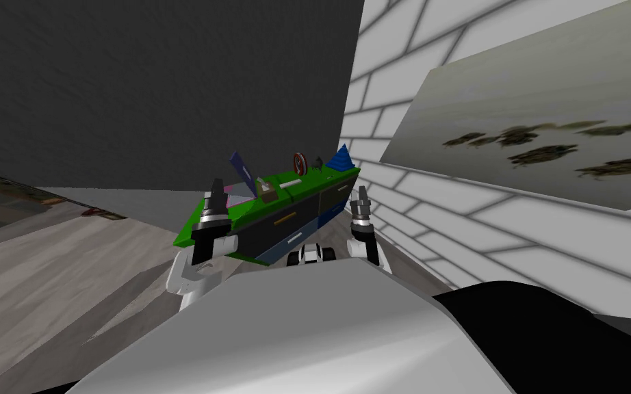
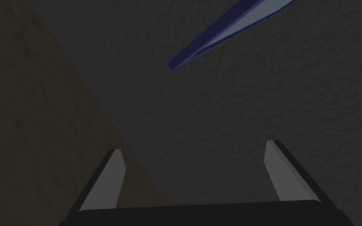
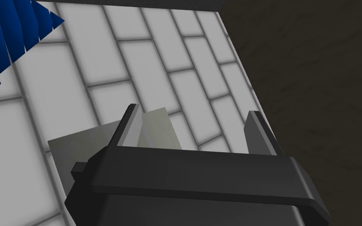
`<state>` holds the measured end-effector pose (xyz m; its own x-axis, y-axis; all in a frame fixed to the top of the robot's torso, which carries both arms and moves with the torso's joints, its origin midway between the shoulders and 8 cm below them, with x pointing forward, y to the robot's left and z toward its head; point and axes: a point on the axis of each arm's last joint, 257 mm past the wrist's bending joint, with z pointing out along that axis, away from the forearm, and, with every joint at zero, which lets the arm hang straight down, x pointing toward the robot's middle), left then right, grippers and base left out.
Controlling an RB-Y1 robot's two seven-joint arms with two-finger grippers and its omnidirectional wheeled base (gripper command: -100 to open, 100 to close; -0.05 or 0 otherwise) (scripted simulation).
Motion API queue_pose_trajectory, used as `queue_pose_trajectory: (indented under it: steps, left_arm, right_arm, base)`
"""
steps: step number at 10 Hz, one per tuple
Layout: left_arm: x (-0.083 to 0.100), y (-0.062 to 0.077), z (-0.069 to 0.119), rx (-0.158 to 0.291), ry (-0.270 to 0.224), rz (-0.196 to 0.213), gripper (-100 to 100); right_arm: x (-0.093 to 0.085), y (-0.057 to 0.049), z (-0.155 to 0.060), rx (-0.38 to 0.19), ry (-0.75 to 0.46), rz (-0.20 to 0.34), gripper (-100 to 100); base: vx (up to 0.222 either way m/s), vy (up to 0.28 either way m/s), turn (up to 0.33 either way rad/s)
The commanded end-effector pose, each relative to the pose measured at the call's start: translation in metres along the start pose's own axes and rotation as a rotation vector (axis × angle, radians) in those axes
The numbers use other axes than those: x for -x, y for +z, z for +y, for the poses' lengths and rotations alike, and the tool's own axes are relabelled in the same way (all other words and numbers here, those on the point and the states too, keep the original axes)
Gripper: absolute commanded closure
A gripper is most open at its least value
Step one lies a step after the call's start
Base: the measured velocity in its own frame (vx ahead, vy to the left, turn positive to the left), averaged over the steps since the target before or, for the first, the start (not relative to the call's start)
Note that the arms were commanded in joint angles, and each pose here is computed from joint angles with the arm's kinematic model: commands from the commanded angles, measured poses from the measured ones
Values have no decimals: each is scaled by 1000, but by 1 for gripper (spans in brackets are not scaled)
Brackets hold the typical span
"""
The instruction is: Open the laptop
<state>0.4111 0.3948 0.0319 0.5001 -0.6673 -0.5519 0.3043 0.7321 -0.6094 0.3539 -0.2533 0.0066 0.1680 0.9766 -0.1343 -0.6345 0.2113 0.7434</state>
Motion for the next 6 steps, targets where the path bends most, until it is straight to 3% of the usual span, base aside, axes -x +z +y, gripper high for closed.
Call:
queue_pose_trajectory:
  steps: [1,6]
  left_arm:
    - [13,4,32,94,65,-41,-100]
    - [20,-4,71,229,71,-100,-100]
  right_arm:
    - [0,0,0,0,0,0,0]
    - [0,0,0,0,0,0,0]
  base:
    - [120,-81,-128]
    - [68,-51,-81]
